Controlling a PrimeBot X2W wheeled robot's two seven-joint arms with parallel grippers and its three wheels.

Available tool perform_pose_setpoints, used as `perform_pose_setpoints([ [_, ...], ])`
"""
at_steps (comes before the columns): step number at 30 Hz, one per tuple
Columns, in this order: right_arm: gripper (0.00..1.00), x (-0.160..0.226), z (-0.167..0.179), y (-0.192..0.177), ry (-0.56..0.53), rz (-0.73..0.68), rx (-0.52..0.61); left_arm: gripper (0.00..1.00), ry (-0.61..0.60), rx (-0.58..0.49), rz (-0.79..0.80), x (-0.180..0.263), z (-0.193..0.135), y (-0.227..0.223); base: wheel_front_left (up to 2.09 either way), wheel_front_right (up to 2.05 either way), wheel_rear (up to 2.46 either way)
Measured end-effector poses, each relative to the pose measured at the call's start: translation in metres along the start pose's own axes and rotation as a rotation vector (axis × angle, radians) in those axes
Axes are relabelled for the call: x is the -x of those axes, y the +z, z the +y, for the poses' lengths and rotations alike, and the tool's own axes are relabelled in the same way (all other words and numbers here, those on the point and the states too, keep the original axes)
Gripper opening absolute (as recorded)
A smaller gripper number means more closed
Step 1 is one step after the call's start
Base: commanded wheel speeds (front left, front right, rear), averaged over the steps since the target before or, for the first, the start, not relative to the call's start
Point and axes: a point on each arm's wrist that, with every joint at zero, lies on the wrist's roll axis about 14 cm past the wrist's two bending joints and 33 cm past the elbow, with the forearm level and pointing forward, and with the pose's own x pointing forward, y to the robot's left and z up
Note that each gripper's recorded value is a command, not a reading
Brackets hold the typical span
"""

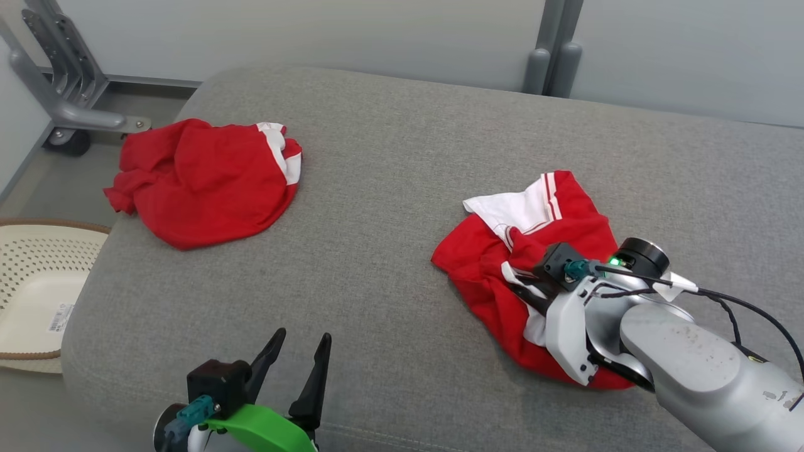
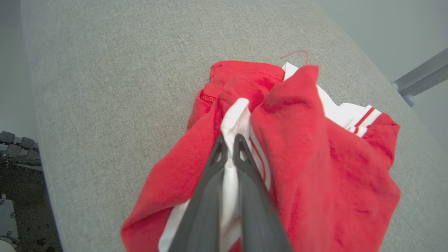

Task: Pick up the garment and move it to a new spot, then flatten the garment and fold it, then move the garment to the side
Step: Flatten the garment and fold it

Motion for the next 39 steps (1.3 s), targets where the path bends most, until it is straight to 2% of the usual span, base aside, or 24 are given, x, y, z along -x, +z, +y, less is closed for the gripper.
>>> perform_pose_setpoints([
  [7,0.00,0.016,-0.023,-0.004,-0.090,-0.045,-0.081,1.00,-0.050,0.008,0.024,-0.010,-0.016,-0.006,0.00,0.00,0.00],
  [11,0.00,0.029,-0.023,-0.027,-0.118,-0.020,-0.149,1.00,-0.123,0.023,0.031,-0.019,-0.042,-0.007,0.00,0.00,0.00],
  [13,0.09,0.033,-0.018,-0.039,-0.116,0.003,-0.164,1.00,-0.156,0.026,0.022,-0.026,-0.054,-0.003,0.00,0.00,0.00],
  [14,0.17,0.035,-0.016,-0.044,-0.118,0.012,-0.174,1.00,-0.170,0.021,0.016,-0.030,-0.058,-0.001,0.00,0.00,0.00],
  [15,0.20,0.036,-0.015,-0.048,-0.121,0.019,-0.184,1.00,-0.182,0.018,0.013,-0.033,-0.062,0.000,0.00,0.00,0.00],
  [17,0.37,0.040,-0.016,-0.053,-0.139,0.027,-0.198,1.00,-0.200,0.015,0.015,-0.037,-0.067,0.000,0.00,0.00,0.00],
  [18,0.50,0.041,-0.019,-0.055,-0.154,0.028,-0.204,1.00,-0.207,0.015,0.018,-0.039,-0.070,0.000,0.00,0.00,0.00],
  [19,0.91,0.043,-0.022,-0.057,-0.167,0.024,-0.209,1.00,-0.214,0.016,0.024,-0.041,-0.072,-0.002,0.00,0.00,0.00],
  [20,1.00,0.046,-0.024,-0.059,-0.180,0.026,-0.214,1.00,-0.223,0.017,0.032,-0.042,-0.075,-0.005,0.00,0.00,0.00],
  [26,1.00,0.061,-0.045,-0.070,-0.263,0.025,-0.234,1.00,-0.247,0.018,0.078,-0.045,-0.083,-0.019,0.00,0.00,0.00],
  [39,1.00,0.068,-0.054,-0.070,-0.313,-0.002,-0.265,1.00,-0.255,0.009,0.090,-0.050,-0.083,-0.022,0.00,0.00,0.00],
])
